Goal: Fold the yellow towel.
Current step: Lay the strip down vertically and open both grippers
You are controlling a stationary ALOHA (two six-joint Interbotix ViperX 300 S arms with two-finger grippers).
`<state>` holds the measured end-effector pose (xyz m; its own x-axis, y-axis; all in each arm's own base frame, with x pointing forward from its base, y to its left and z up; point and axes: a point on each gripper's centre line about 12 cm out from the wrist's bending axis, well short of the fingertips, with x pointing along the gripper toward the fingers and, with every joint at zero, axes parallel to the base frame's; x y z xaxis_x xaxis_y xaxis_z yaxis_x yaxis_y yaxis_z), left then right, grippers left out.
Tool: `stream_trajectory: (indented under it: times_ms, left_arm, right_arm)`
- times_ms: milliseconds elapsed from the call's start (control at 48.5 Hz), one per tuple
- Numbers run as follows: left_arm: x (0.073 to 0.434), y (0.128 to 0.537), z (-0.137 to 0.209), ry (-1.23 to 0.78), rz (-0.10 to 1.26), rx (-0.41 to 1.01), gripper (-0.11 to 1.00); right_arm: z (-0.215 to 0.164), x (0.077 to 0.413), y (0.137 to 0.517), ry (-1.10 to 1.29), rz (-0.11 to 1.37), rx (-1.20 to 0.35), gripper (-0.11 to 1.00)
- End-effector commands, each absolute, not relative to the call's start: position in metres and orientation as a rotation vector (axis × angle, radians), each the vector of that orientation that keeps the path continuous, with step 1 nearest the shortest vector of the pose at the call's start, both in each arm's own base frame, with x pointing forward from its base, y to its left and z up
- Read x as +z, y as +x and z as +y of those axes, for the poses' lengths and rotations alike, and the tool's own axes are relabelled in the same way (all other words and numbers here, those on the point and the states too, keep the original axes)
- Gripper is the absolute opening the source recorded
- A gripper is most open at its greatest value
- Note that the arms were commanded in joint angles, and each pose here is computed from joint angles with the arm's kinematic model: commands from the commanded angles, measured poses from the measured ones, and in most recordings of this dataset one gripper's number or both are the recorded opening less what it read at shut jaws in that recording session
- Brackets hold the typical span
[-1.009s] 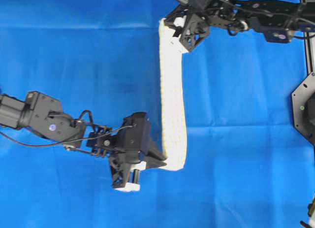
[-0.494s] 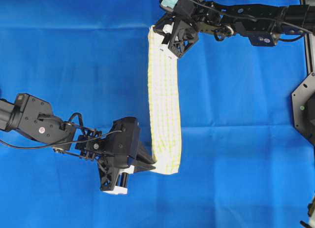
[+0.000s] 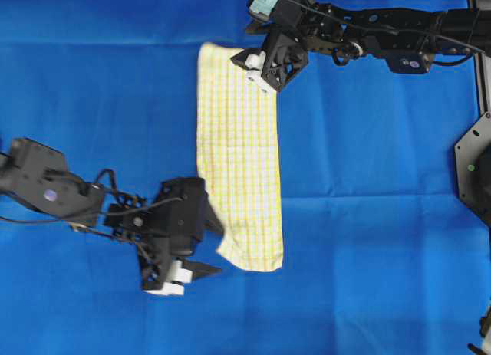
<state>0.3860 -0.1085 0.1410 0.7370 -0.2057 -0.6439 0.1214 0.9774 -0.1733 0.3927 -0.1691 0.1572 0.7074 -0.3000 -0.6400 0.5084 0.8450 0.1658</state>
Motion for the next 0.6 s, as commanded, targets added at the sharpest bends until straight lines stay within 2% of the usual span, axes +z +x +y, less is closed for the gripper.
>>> stream_trajectory:
  times_ms: [0,124,371,577]
  left_arm:
    - [0.167,0.373,-0.103,-0.123,0.722,-0.179,0.69]
    - [0.178,0.352,-0.088,-0.125,0.743,-0.155,0.69]
    - [0.197,0.317,-0.046,-0.168,0.691,-0.065,0.69]
    - [0.213,0.304,-0.017,-0.203,0.522,0.005,0.71]
  right_arm:
    - [-0.169,0.182,0.39,0.334,0.578,-0.458,0.79]
    - [-0.163,0.198,0.375,0.327,0.545,-0.456,0.7]
    - [-0.142,0.22,0.338,0.321,0.47,-0.448,0.71]
    - [-0.107,0.227,0.315,0.29,0.385,-0.381,0.71]
